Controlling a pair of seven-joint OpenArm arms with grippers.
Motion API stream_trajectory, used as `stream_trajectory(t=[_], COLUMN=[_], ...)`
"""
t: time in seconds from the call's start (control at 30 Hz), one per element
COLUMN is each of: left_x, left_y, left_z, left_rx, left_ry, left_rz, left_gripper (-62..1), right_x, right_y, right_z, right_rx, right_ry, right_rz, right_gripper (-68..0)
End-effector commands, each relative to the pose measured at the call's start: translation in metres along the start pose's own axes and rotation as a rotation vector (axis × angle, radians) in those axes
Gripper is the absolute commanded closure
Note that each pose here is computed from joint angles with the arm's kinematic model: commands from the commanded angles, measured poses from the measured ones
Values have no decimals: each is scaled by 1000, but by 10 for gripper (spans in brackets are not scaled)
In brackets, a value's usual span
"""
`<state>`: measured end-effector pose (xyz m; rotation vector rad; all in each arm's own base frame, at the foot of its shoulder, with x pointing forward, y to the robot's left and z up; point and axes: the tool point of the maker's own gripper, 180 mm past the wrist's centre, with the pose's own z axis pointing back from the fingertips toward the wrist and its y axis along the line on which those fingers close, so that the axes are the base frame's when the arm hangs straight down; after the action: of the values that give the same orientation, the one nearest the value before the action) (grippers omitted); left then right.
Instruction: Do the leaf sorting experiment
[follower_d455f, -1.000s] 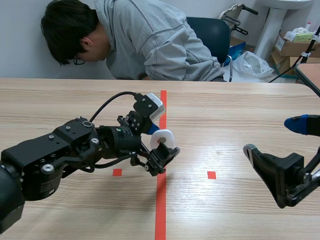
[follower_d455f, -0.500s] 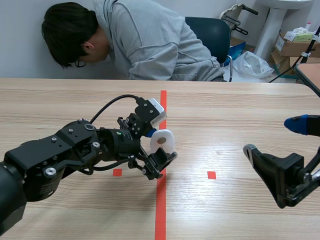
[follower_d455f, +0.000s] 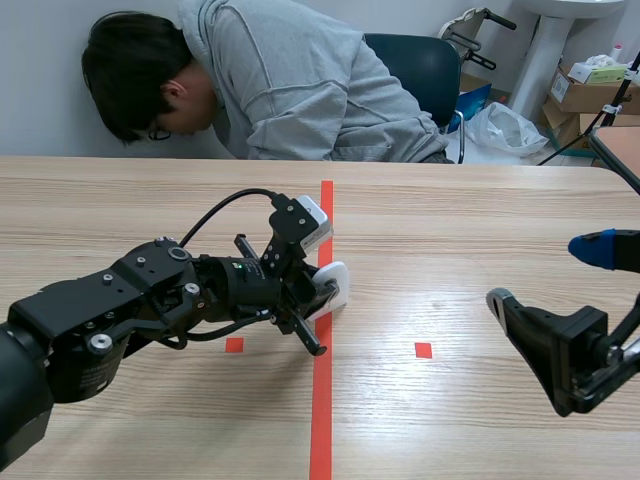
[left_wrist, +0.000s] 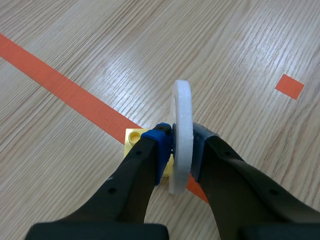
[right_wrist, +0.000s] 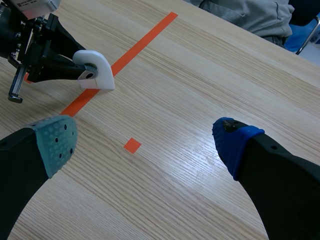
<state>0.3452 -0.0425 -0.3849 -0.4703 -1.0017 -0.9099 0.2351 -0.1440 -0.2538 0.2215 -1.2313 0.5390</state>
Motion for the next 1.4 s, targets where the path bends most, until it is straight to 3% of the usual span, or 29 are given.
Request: stream_trajectory(t=[0.0, 0.27, 0.37, 0.6, 0.73, 0.93, 1.07, 1.27, 1.37], left_x=[16, 21, 26, 24, 13, -13, -30, -41, -49], left_y=[6, 7, 19, 88, 146, 214, 244, 270, 276], left_z=[0, 0, 5, 44, 85, 143, 168, 180, 180], left_rx=[11, 14, 44, 225, 408, 664, 786, 875, 900], left_ry=[-50, -74, -81, -108, -138, -118, -101, -75, -33], left_rz=[11, 61, 63, 244, 333, 357, 371, 409, 402], left_gripper=[-53, -53, -53, -53, -53, -53, -53, -53, -53], right_x=[9, 9, 9, 9, 9, 9, 10, 11, 11], right_y=[-4, -4, -4, -4, -4, -4, -5, -5, -5], right_z=[-1, -1, -1, -1, -1, -1, -1, -1, -1], right_rx=[-7, -7, -7, -7, -7, -7, -9, -9, -9], right_ry=[-32, -32, -32, -32, -32, -33, -36, -38, -38], right_rz=[7, 7, 7, 7, 7, 7, 6, 7, 7], right_gripper=[-551, -551, -551, -551, -551, -551, -551, -551, -551])
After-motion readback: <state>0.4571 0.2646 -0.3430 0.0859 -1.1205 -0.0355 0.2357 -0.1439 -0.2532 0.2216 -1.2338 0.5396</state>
